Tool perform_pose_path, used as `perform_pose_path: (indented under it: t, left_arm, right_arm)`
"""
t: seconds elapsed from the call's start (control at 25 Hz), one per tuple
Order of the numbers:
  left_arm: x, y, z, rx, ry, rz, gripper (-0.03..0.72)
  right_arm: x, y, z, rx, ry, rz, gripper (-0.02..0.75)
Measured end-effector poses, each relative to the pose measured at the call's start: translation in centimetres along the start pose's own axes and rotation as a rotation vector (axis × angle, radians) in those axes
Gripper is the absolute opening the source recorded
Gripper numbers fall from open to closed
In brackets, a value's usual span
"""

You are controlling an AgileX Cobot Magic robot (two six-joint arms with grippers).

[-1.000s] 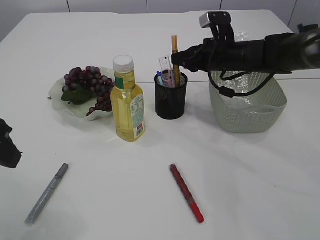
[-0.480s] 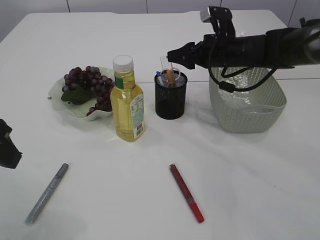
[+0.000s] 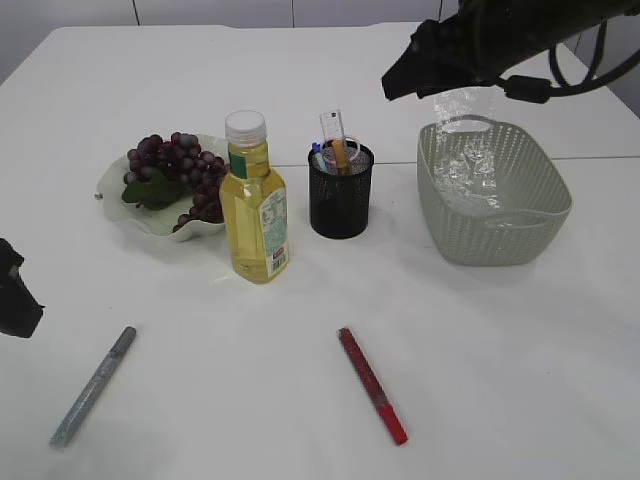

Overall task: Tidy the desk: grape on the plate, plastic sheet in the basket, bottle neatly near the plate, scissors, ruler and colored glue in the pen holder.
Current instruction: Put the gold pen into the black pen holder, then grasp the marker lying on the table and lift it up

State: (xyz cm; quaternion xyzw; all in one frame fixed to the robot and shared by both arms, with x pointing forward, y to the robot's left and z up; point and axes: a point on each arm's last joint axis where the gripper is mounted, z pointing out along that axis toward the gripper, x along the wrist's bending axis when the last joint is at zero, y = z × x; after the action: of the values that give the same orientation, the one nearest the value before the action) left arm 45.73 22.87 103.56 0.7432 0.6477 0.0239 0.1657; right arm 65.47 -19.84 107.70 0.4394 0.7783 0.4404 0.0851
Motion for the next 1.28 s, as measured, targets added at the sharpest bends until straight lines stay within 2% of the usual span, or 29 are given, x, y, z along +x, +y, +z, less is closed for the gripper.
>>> perform_pose_path:
  t: [0.16, 0.36, 0.52, 0.8, 1.0, 1.2, 1.28]
  left_arm:
    - [0.0, 0.0, 0.0, 0.000, 0.000, 0.000, 0.433]
    - [0.0, 0.1, 0.0, -0.006, 0.000, 0.000, 0.433]
    - [0.2, 0.1, 0.0, -0.011, 0.022, 0.016, 0.433]
    - [0.6, 0.7, 0.3, -0.059, 0.066, 0.051, 0.433]
    - [0.9, 1.6, 3.5, 0.032, 0.083, 0.044, 0.433]
    - [0.1, 2.2, 7.1, 0.081, 0.110, 0.100, 0.433]
    - [0.0, 2.3, 8.5, 0.104, 0.139, 0.091, 0.433]
  right_arm:
    - [1.4, -1.0, -2.1, 0.170, -0.065, 0.060, 0.392]
    - [2.2, -5.1, -3.4, 0.354, -0.115, 0.202, 0.396]
    - [3.7, -8.7, -5.2, 0.420, -0.147, 0.268, 0.396]
    - [5.9, -12.4, -9.1, 0.430, -0.240, 0.289, 0.392]
    - [6.6, -12.6, -11.3, 0.406, -0.313, 0.282, 0.391]
    - [7.1, -12.9, -11.9, 0.439, -0.315, 0.317, 0.391]
    - [7.3, -12.9, -12.0, 0.440, -0.320, 0.334, 0.391]
